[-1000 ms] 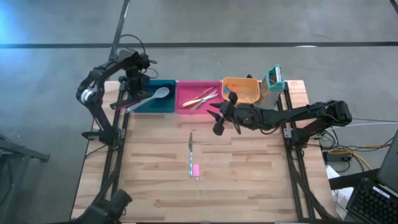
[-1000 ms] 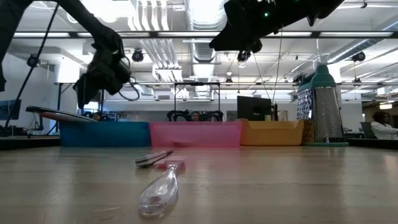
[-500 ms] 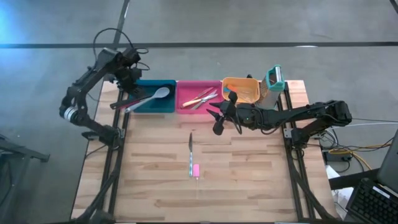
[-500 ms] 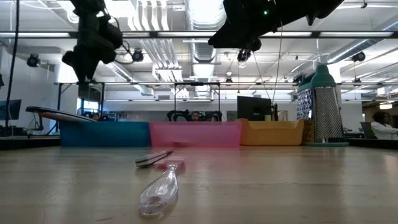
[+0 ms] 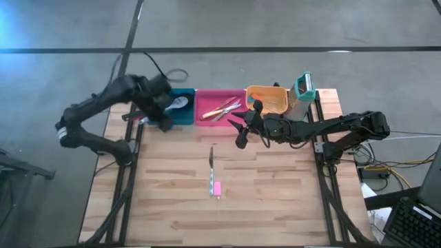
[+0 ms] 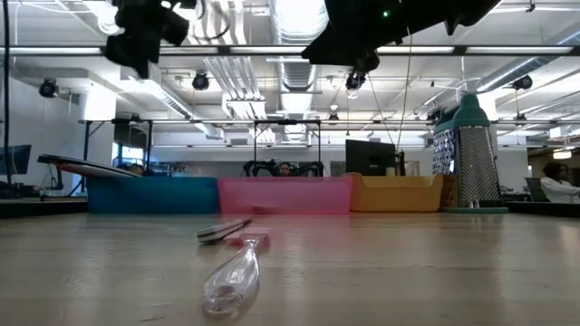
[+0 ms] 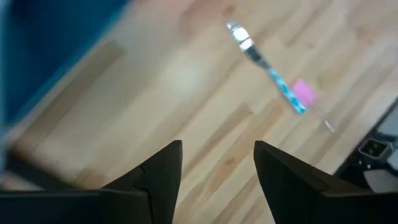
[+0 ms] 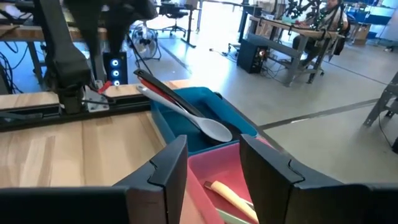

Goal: Pick & Place Kitchen Items
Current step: Put the blue patterned knife into the pink bin

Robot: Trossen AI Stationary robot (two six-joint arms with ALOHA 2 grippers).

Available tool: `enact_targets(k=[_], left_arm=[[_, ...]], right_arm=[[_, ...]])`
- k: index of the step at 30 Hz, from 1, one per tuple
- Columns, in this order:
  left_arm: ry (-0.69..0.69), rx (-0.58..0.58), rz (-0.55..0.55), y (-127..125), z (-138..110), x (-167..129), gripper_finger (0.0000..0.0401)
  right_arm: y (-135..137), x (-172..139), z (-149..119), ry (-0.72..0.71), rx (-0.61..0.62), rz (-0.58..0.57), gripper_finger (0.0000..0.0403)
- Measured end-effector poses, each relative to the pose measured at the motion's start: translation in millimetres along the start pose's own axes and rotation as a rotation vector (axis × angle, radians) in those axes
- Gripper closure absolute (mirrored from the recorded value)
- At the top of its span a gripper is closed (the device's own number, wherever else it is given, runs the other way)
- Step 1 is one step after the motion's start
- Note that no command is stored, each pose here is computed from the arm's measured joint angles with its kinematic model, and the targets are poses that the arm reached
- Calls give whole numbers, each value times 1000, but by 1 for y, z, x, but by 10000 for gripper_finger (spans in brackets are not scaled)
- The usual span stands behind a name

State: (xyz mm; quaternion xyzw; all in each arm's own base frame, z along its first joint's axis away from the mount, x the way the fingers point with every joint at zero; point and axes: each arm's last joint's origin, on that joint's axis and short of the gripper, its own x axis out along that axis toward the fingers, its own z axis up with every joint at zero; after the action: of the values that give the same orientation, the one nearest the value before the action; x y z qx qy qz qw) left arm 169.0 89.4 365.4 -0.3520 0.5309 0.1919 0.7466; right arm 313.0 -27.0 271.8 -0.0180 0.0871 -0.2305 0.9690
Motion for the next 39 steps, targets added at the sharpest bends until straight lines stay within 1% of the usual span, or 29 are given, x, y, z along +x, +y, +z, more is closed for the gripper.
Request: enact_targets(k=[2, 3, 5, 7, 9, 12, 15, 17, 21, 23, 29, 36, 39], left_arm=[[-24, 64, -15, -23, -3, 9, 197], [-43, 85, 2, -34, -6, 13, 197], [-97, 108, 51, -55, -11, 24, 197], [-177, 113, 115, -73, -18, 35, 197], [-256, 110, 156, -89, -26, 46, 197], [-337, 106, 126, -111, -37, 64, 197], [-358, 86, 59, -127, -42, 85, 197], [-360, 45, 32, -133, -42, 100, 197], [-258, -13, 4, -142, -41, 131, 198], [-215, -21, 8, -145, -40, 145, 198], [-197, -34, 13, -157, -34, 177, 197], [-140, -66, 55, -162, -37, 209, 197], [-139, -69, 49, -166, -38, 221, 197]], right_arm=[[0, -1, 0, 3, -9, 0, 266], [-1, -1, 0, 12, -18, 0, 268], [-2, -4, 0, 32, -35, 0, 272], [-4, -9, 0, 67, -51, 1, 275], [-7, -15, 1, 102, -60, -1, 277], [-10, -23, 1, 142, -54, -7, 280], [-14, -30, 0, 174, -45, -10, 278], [-15, -33, -3, 198, -43, -12, 275], [-17, -36, -9, 246, -62, -21, 269], [-18, -36, -9, 244, -81, -50, 266], [-26, -34, -9, 238, -103, -183, 272], [-35, -31, -9, 244, -97, -220, 282], [-37, -31, -9, 245, -94, -229, 282]])
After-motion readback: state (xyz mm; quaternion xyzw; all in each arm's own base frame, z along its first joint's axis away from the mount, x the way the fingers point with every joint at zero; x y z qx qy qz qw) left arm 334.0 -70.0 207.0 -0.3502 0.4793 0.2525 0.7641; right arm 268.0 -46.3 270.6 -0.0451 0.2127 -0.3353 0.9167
